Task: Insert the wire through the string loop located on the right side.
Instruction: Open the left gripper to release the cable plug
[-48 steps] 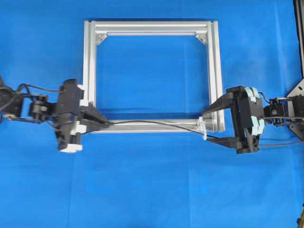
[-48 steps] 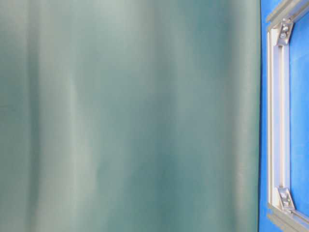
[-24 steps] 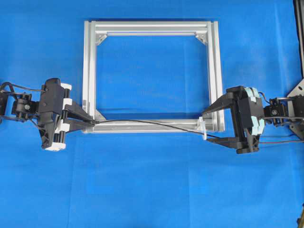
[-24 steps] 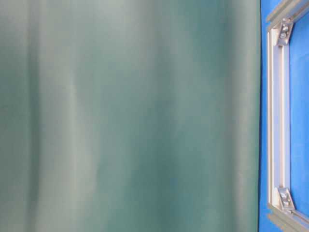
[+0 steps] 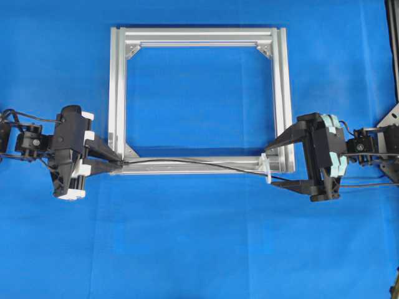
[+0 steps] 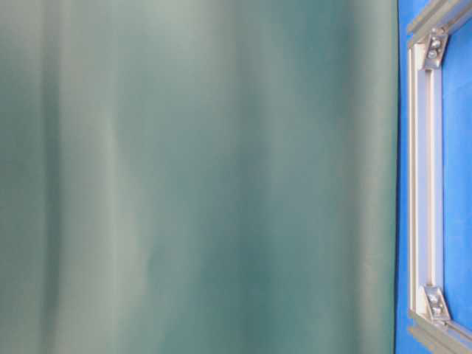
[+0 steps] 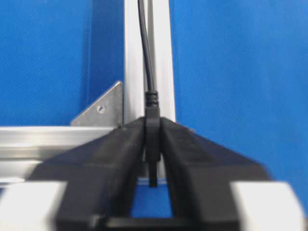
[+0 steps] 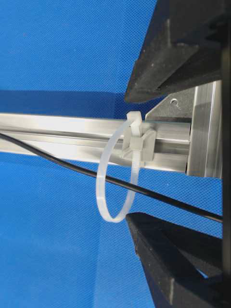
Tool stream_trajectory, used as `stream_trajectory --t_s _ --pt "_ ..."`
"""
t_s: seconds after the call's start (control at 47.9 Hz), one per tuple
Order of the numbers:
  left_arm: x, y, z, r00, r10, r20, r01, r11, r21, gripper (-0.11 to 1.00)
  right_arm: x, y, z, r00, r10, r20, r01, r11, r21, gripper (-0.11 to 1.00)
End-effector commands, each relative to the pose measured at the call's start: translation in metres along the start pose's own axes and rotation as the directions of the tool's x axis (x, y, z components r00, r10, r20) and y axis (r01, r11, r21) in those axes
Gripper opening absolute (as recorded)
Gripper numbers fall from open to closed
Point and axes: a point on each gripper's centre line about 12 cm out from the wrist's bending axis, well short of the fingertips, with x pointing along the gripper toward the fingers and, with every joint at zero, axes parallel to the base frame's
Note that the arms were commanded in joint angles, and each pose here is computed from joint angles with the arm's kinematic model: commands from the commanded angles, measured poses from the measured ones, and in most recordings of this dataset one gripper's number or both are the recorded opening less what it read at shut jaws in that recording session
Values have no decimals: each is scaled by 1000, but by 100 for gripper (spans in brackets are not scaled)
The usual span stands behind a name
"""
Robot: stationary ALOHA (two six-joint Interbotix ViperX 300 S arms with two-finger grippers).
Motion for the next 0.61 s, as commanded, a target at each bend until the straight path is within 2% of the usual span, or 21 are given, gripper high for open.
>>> stream_trajectory --t_s 0.0,0.104,0.209,0.251,0.355,0.585 --pt "-2 -3 4 1000 -9 8 8 1000 2 25 1 2 10 999 4 33 -4 1000 6 88" --pt "-1 -2 -1 999 -3 -42 3 1000 2 58 1 2 10 999 4 33 -4 1000 6 88" --pt "0 -2 -2 998 0 -62 0 1000 1 84 1 2 10 999 5 33 -6 1000 5 88" --pt "0 -3 -1 998 -3 -61 3 1000 3 86 1 2 10 999 4 35 -5 1000 6 88" --pt "0 -3 3 999 -3 -52 4 1000 2 78 1 2 10 999 6 35 -6 1000 5 88" --pt "-1 -7 26 1000 -16 7 16 1000 -3 79 -2 5 22 999 12 31 -12 1000 10 88"
